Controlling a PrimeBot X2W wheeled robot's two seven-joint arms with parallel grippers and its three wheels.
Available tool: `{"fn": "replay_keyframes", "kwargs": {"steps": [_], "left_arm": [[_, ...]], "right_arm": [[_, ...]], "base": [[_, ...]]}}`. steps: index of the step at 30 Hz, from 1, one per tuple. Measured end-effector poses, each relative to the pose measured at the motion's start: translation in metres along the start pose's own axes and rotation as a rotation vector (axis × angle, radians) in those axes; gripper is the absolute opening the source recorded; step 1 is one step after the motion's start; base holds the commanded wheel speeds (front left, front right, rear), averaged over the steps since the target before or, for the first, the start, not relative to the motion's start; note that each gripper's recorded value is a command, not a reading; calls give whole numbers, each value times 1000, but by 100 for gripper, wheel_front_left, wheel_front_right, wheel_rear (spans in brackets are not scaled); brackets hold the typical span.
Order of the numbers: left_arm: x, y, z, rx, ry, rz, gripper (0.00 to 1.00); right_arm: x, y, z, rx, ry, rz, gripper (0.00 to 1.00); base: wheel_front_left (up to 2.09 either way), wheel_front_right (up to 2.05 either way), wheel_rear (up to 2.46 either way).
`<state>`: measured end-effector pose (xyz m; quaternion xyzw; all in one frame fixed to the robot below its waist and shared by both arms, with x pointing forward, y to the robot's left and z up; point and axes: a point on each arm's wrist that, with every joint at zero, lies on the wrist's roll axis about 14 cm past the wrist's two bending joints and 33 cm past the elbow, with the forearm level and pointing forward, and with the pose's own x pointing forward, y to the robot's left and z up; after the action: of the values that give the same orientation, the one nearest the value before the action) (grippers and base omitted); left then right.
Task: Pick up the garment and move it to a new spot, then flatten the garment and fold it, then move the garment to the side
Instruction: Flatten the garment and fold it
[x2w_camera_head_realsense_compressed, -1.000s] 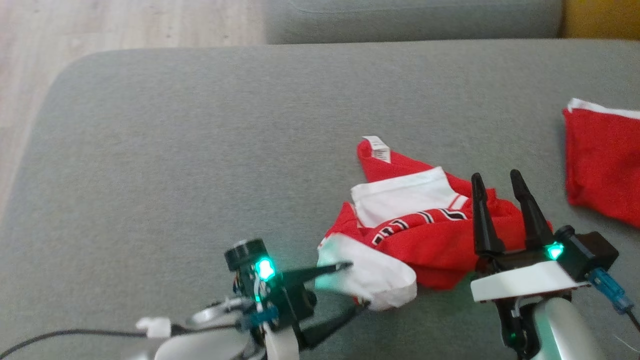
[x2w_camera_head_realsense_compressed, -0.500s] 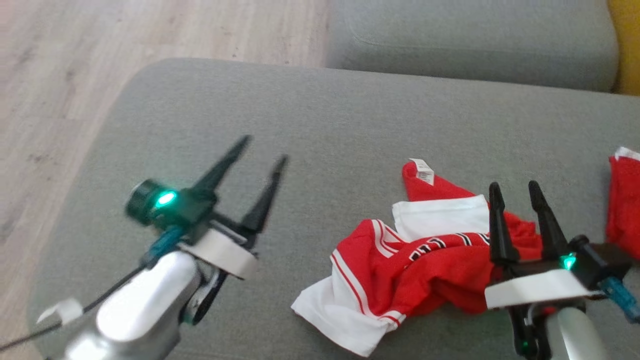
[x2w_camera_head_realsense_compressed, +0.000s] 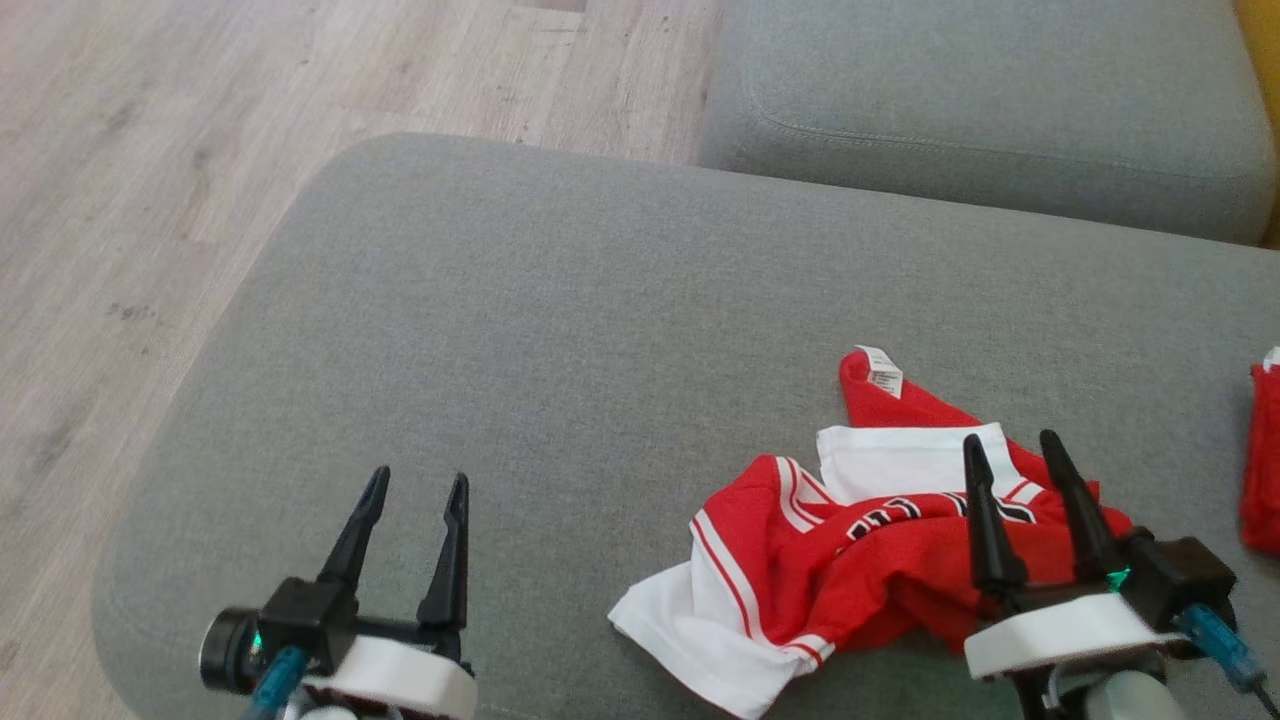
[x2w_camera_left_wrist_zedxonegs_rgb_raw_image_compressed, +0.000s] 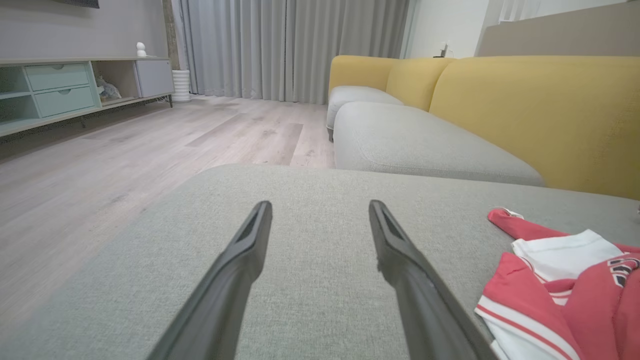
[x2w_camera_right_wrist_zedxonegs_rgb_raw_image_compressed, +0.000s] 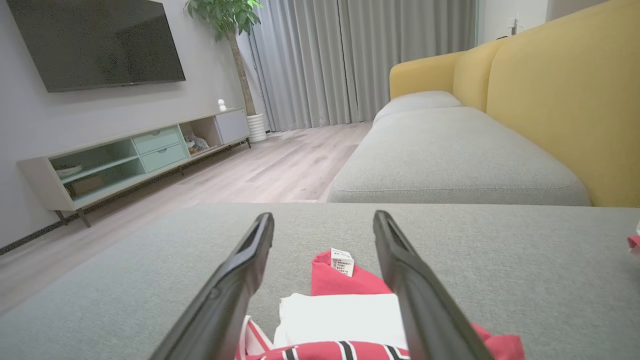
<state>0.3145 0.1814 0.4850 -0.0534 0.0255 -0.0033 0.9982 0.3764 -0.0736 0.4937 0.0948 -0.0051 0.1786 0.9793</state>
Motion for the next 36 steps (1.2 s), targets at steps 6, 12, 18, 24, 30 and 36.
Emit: {"fn": "replay_keyframes", "kwargs": {"steps": [6, 12, 18, 24, 30, 36], "left_arm": [[10, 1, 9, -5, -37, -9, 100], [23, 0, 5, -16, -27, -19, 100], [32, 1, -6, -29, 1, -22, 100], [34, 11, -9, -33, 6, 7, 100], [37, 12, -12, -37, 12, 4, 100], [39, 9, -12, -34, 10, -8, 100]], "right_arm": [[12, -16, -14, -77, 92, -28, 100], [44, -49, -30, -162, 282, -104, 100], [52, -65, -82, -130, 594, -149, 100], [47, -56, -108, -138, 739, -117, 100], [45, -54, -114, -113, 778, -112, 0], [50, -42, -109, -116, 752, -75, 0]], "base": [[0, 0, 0], [0, 0, 0], [0, 0, 0], [0, 0, 0], [0, 0, 0], [0, 0, 0]]}}
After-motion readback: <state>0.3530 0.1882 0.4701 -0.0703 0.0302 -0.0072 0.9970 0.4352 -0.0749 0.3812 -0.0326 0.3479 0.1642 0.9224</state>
